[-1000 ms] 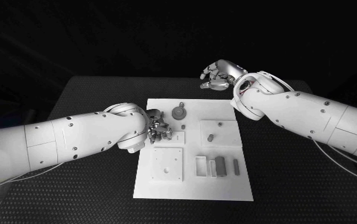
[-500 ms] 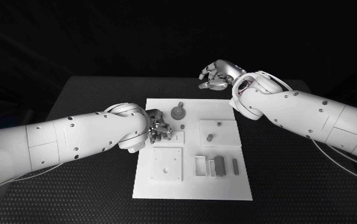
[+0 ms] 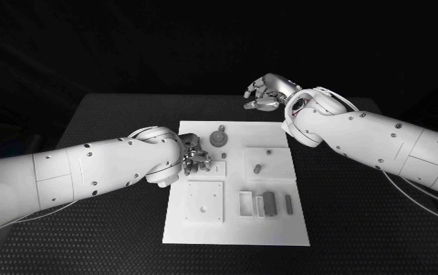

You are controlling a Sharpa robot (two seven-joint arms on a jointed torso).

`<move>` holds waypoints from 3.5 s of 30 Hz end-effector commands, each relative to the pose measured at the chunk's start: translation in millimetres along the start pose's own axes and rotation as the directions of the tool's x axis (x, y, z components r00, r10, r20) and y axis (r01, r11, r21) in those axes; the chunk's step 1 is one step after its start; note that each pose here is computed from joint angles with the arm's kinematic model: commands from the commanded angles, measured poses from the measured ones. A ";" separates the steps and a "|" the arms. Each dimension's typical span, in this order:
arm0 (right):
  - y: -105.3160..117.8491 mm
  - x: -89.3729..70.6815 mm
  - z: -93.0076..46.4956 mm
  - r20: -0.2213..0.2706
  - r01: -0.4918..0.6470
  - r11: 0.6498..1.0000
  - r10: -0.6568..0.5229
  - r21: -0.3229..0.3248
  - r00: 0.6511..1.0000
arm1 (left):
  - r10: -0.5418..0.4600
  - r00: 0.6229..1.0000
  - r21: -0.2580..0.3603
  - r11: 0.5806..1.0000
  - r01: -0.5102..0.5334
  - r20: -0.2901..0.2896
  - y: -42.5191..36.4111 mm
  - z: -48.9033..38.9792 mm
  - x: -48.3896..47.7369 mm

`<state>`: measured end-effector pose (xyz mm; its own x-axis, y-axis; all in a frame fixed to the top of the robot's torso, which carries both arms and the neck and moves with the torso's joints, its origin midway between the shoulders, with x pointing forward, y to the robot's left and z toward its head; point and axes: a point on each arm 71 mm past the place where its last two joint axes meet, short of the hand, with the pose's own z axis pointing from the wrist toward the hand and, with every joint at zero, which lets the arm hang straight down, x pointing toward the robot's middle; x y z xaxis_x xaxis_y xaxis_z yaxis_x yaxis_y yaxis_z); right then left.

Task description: Assemble the parts on the task board

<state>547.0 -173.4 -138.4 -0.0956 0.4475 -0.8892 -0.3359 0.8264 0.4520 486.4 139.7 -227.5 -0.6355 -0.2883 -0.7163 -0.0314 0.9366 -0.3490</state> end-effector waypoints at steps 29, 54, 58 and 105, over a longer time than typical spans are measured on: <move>0.3 2.0 0.9 -0.025 0.004 1.000 -0.004 0.002 1.000 | 0.050 0.999 0.016 0.999 -0.049 -0.014 -2.4 2.6 5.5; 0.6 2.3 0.7 -0.029 0.004 1.000 -0.004 0.002 1.000 | 0.075 0.997 0.021 0.997 -0.075 -0.026 -4.3 3.3 7.5; 0.9 2.5 0.6 -0.030 0.004 1.000 -0.004 0.001 1.000 | 0.073 0.997 0.021 0.997 -0.072 -0.025 -4.0 3.6 7.2; -1.4 2.5 1.4 -0.032 0.006 1.000 -0.006 0.007 0.999 | 0.032 0.999 0.018 0.999 -0.032 0.000 3.6 3.7 1.9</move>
<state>548.6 -173.5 -140.7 -0.1143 0.4367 -0.8923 -0.3271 0.8315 0.4489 488.8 143.3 -232.7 -0.6354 -0.2426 -0.7331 -0.0009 0.9496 -0.3135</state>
